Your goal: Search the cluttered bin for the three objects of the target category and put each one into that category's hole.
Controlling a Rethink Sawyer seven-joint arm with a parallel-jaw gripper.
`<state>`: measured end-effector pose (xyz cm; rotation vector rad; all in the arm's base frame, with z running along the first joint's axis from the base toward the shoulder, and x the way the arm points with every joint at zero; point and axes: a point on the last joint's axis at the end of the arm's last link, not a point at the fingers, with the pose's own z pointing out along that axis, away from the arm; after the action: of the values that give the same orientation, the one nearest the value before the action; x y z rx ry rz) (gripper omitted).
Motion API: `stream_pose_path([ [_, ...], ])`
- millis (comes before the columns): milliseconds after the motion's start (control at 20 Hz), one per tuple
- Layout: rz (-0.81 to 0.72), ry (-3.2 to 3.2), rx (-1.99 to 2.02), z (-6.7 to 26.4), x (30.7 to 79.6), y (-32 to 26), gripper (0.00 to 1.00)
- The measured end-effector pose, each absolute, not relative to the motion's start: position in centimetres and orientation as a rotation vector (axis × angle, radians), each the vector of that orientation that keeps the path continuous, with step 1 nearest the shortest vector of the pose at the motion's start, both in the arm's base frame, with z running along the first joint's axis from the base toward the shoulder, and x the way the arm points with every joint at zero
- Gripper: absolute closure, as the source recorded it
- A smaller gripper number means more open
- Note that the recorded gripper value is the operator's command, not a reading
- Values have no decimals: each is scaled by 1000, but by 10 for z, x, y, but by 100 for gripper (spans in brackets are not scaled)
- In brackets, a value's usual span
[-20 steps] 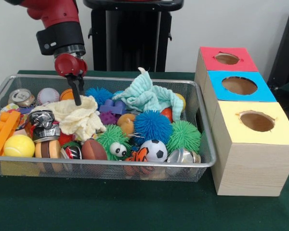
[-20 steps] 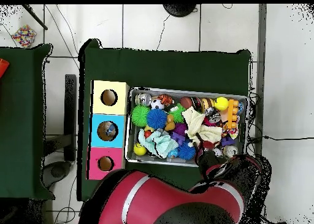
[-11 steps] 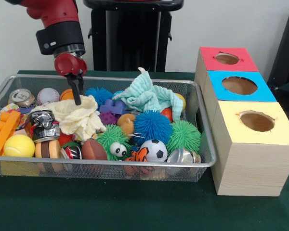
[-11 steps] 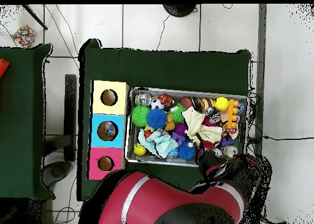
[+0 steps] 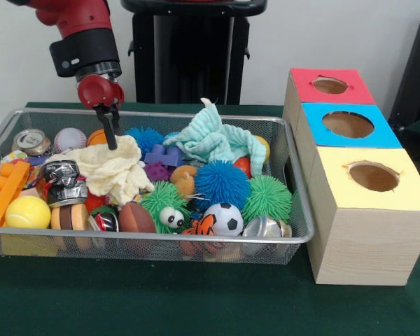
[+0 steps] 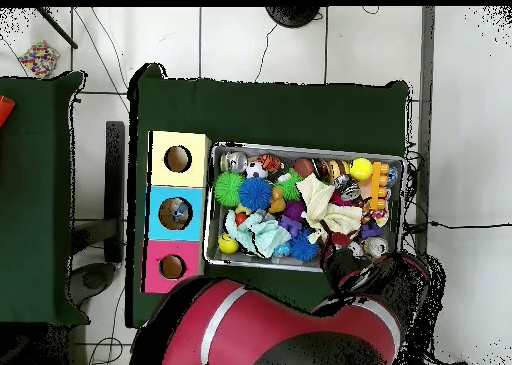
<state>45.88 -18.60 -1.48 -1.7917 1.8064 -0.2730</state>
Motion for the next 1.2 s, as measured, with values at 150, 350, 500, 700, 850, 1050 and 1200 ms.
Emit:
stream_pose_path([
  [150, -271, 1805, -1795, -14, 458, -186, 0],
  [350, -272, 1805, -1794, -14, 458, -187, 0],
  [500, -272, 1805, -1794, -14, 458, -187, 0],
  [700, -273, 1806, -1792, -14, 458, -187, 0],
  [850, -270, 1805, -1791, -14, 458, -187, 100],
  [1050, -266, 1805, -1791, -15, 457, -188, 100],
  [1200, -261, 1804, -1793, -16, 456, -188, 100],
])
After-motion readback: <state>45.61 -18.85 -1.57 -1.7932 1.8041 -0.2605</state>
